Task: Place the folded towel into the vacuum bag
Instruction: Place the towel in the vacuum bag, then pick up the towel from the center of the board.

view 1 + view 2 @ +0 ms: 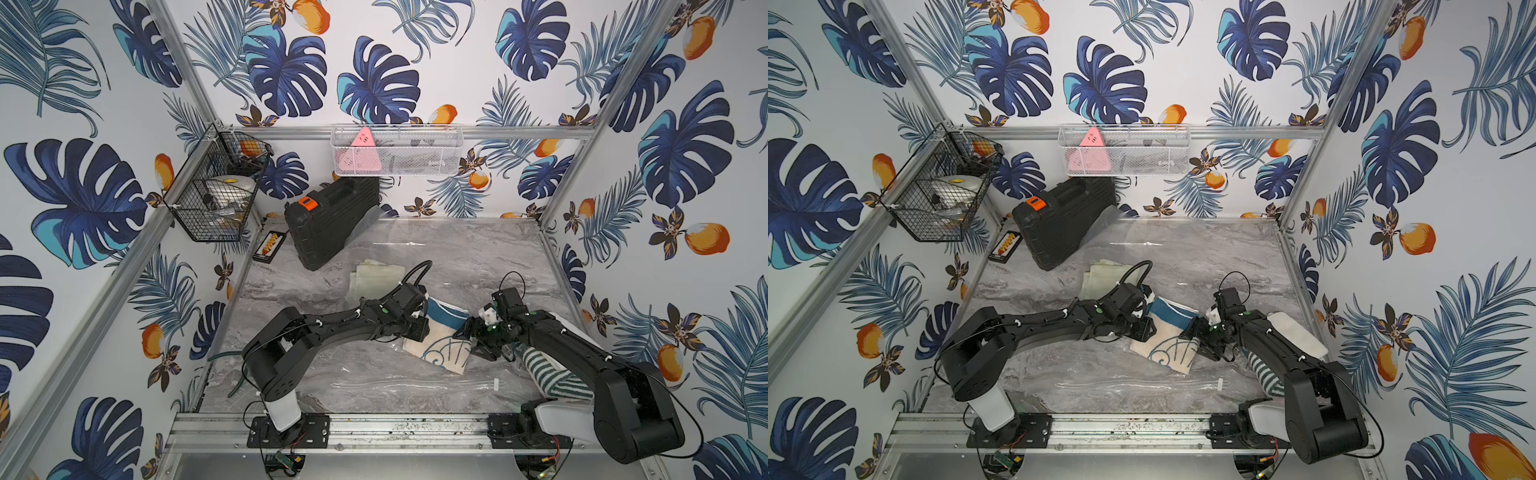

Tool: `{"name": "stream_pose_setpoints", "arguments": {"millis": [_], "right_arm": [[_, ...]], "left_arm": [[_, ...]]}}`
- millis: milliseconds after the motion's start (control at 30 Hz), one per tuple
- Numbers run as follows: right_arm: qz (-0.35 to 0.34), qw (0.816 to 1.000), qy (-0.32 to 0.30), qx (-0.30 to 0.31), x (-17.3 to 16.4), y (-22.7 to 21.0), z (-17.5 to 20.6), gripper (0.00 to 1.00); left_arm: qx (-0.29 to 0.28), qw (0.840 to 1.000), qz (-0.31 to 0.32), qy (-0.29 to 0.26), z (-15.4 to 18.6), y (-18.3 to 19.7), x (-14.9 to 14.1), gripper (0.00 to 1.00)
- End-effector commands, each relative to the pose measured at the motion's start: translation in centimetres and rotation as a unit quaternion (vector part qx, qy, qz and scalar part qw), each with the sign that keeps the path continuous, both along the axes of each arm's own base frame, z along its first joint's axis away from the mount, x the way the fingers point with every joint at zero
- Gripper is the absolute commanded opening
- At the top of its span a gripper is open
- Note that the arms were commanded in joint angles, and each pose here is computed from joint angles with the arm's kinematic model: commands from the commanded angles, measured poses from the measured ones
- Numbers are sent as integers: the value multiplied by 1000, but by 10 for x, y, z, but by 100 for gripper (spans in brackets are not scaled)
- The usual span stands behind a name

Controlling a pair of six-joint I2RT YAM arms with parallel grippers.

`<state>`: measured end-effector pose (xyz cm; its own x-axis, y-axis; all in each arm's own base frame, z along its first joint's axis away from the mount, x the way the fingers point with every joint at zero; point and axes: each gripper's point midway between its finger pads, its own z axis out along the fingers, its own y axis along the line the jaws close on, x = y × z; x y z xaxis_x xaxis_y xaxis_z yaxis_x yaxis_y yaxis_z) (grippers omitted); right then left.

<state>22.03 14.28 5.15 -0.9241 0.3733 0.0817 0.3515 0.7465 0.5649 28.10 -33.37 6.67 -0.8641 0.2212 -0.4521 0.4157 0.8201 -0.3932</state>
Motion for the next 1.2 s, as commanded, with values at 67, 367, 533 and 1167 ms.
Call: {"name": "stream_pose_setpoints", "arguments": {"millis": [67,367,533,1167], "right_arm": [[-1,1000,-19,-2,11,2,1,75],[11,1000,-23,-11,19,2,-1,77],[9,1000,-21,-5,19,7,-3,77],[-64,996,-43,36,26,46,-27,65]], "left_arm": [[-57,998,4,-28,31,-7,9,0],[-21,996,86,21,-16,61,13,0],[-26,994,100,34,-23,63,10,0],[-44,998,-2,-42,47,4,5,26]]}}
